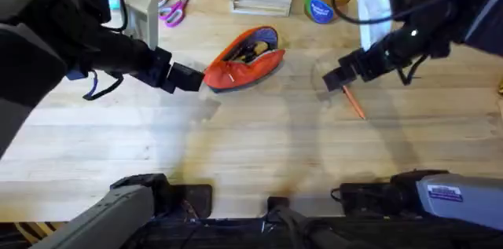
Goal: Unzip the bag, pick up the pens from the table one at a time and place them inside, then zip the bag closed.
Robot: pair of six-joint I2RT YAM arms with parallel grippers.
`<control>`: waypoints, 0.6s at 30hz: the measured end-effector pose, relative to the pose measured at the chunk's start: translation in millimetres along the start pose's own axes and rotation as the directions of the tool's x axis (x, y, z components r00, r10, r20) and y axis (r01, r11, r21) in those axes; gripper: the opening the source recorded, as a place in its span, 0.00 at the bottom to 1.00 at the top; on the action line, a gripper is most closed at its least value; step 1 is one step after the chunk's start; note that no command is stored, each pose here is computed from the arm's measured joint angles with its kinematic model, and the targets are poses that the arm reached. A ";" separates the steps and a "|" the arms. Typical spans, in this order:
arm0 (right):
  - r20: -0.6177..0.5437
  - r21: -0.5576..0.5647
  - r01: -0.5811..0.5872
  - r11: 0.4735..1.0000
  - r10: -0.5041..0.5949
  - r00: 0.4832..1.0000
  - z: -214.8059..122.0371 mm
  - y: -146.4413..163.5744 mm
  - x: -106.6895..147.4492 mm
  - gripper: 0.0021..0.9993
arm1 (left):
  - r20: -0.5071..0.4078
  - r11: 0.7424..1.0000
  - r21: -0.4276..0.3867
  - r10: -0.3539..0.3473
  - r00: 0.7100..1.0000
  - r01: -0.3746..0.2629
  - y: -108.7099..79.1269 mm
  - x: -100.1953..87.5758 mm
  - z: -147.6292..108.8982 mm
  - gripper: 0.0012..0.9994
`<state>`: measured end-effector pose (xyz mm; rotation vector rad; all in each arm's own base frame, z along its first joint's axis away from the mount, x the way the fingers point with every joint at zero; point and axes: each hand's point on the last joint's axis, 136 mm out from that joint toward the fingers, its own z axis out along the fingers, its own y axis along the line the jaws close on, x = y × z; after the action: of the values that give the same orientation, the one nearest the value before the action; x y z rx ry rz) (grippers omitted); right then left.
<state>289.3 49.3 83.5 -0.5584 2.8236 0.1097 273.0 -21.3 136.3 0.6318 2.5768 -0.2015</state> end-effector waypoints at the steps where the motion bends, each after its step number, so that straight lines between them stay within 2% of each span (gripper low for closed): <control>1: 0.000 0.004 -0.004 1.000 0.004 1.000 6.6 -0.4 3.5 1.00 | 0.000 1.000 0.000 0.000 1.000 0.000 0.0 -0.1 0.0 0.99; 5: 0.025 0.027 -0.005 1.000 0.004 1.000 28.5 -5.4 3.4 1.00 | 0.000 1.000 0.000 0.000 1.000 0.000 0.0 -0.1 0.0 0.99; 8: -0.005 0.022 -0.007 1.000 0.007 1.000 44.6 -6.1 8.7 1.00 | 0.003 1.000 -0.001 0.001 1.000 -0.001 0.4 -0.6 0.0 0.99; 15: -0.022 0.025 -0.009 1.000 0.009 1.000 48.4 -8.1 7.4 1.00 | 0.003 1.000 -0.002 0.001 1.000 -0.001 0.4 -0.7 0.0 0.99; 16: -0.026 0.027 -0.008 1.000 0.008 1.000 48.7 -8.4 7.4 0.97 | 0.003 1.000 -0.002 0.001 1.000 -0.001 0.4 -0.7 0.0 0.99; 17: -0.027 0.032 -0.006 0.999 0.007 1.000 49.0 -9.2 6.7 0.91 | 0.003 1.000 -0.001 0.001 1.000 -0.001 0.4 -0.7 0.1 0.99; 18: -0.021 0.035 -0.005 0.999 0.005 1.000 49.3 -10.1 4.6 0.78 | 0.003 1.000 -0.002 0.001 1.000 -0.001 0.4 -0.8 0.0 0.99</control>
<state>300.9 44.4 34.5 -0.5478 2.8418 0.0554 273.8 -21.2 136.6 0.6318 2.5733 -0.1997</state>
